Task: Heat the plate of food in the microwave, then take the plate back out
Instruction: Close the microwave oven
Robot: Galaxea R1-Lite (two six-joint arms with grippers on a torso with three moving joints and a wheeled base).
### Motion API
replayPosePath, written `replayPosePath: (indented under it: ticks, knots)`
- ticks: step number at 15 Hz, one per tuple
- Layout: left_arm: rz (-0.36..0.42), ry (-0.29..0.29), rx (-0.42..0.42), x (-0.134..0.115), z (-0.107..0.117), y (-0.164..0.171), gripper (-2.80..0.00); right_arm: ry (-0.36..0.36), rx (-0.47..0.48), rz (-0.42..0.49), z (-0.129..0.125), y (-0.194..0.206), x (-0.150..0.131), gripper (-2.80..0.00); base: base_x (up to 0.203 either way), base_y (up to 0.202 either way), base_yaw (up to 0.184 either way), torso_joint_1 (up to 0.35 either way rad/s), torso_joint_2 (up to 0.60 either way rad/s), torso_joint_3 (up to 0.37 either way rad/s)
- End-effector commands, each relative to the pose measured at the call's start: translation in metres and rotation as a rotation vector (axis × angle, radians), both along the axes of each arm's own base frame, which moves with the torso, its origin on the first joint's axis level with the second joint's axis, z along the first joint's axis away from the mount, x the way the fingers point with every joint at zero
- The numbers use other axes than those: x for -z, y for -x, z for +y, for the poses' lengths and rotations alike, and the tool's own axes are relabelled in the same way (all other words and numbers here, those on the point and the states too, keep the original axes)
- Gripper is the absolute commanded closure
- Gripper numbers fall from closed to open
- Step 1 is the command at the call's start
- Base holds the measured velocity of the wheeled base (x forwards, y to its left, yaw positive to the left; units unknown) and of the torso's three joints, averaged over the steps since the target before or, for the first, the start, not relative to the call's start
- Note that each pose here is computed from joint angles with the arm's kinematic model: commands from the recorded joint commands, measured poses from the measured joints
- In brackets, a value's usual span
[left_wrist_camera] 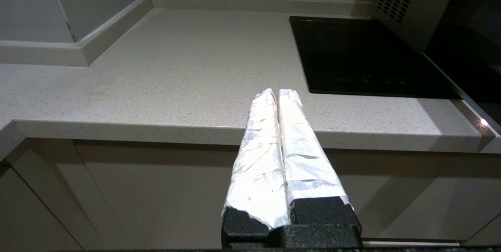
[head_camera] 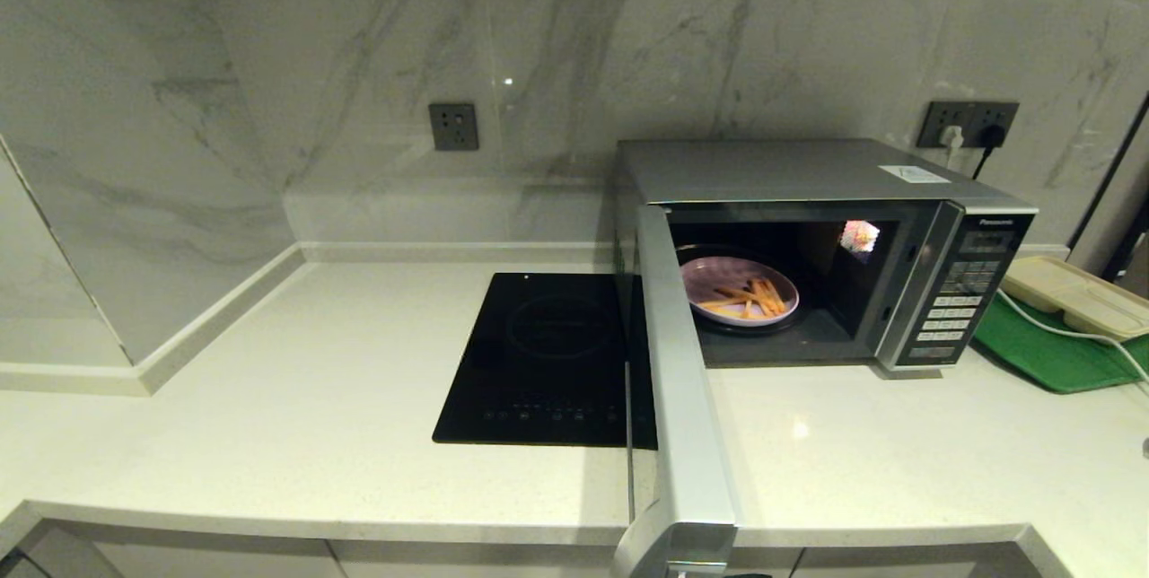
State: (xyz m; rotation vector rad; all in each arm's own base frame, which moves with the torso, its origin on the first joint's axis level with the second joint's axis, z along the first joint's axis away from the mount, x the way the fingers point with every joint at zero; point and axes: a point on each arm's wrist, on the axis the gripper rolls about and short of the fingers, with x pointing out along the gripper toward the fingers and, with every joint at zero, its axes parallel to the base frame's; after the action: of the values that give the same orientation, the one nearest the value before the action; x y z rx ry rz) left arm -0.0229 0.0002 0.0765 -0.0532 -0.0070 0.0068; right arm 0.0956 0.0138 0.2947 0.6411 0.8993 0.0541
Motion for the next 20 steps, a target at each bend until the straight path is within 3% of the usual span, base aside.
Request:
replayPosePath:
  ticks: [1, 10, 16, 20]
  knots:
    - [0.001, 0.001, -0.002, 0.0, 0.0, 0.0, 0.0, 0.003, -0.008, 0.007, 0.0, -0.002, -0.005, 0.0, 0.0, 0.0, 0.0, 0.0, 0.0, 0.0]
    - [0.001, 0.0, -0.001, 0.0, 0.0, 0.0, 0.0, 0.01, -0.018, 0.048, 0.001, -0.007, 0.004, 0.0, 0.0, 0.0, 0.0, 0.0, 0.0, 0.0]
    - [0.001, 0.0, -0.001, 0.0, 0.0, 0.0, 0.0, -0.013, -0.259, -0.042, 0.005, -0.008, -0.005, 0.0, 0.0, 0.0, 0.0, 0.0, 0.0, 0.0]
    - [0.001, 0.0, -0.001, 0.0, 0.0, 0.0, 0.0, 0.01, -0.325, 0.018, 0.009, -0.042, 0.003, 0.0, 0.0, 0.0, 0.0, 0.0, 0.0, 0.0]
